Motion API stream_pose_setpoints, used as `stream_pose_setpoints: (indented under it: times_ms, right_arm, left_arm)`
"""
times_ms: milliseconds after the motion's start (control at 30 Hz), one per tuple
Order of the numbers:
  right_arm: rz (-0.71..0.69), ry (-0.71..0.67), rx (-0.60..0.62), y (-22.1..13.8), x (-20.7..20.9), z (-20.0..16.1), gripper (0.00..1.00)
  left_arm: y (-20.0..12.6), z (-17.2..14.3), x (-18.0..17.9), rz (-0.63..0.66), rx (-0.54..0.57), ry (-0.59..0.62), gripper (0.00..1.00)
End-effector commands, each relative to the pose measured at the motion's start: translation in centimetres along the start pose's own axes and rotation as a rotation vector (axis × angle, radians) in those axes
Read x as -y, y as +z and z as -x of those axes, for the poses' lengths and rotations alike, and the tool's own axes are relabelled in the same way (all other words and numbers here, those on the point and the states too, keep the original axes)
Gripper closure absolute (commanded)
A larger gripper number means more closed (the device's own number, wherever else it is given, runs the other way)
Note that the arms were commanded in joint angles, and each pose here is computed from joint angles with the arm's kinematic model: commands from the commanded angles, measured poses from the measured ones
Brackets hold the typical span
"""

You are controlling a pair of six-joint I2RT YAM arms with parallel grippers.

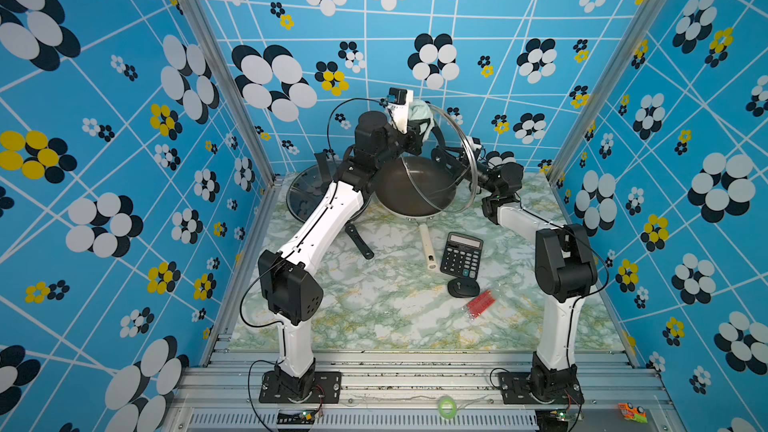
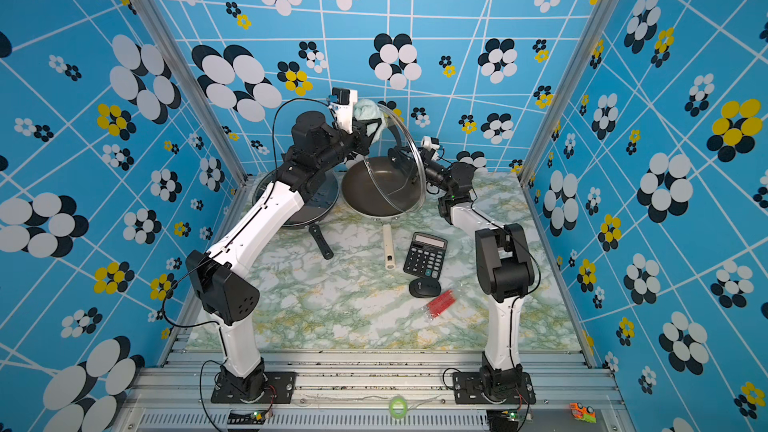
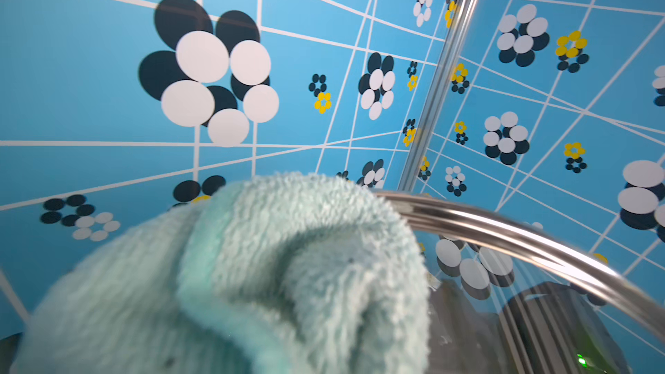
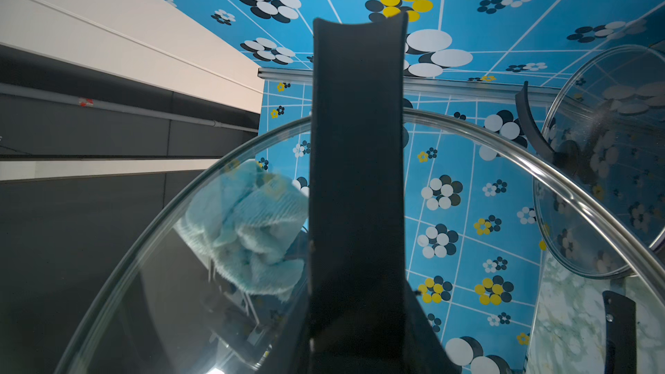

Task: Wipe the pot lid with a cloth
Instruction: Wipe the pot lid.

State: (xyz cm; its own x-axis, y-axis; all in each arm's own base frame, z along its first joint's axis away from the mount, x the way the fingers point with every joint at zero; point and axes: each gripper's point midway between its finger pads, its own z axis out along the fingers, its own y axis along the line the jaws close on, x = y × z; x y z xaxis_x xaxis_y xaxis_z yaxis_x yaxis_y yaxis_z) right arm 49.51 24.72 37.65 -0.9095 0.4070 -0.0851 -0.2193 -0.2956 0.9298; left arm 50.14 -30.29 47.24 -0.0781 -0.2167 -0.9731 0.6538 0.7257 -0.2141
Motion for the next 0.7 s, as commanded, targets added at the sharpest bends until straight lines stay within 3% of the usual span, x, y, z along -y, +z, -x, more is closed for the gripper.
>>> stream_pose_setpoints:
  times_ms: [0, 167, 400, 667]
  right_arm:
    - [0.222, -0.285, -0.146, 0.8, -12.3, -6.1, 1.00]
    - [0.270, -0.314, -0.169, 1.2, -15.4, -6.7, 1.00]
    - [0.318, -0.361, -0.189, 1.6, -18.0, -7.1, 1.00]
    - [0.393, -0.376, -0.146, 2.4, -19.3, -5.3, 1.00]
  left_arm:
    - [-0.4, 1.6, -2.4, 0.084, 0.093, -0.022, 1.00]
    - [-0.1, -0.5, -5.6, 0.136, 0.085, -0.085, 1.00]
    - [0.8, -4.0, -7.1, 0.173, 0.021, -0.095, 1.00]
    - [1.6, -9.1, -2.3, 0.074, -0.124, -0.119, 1.00]
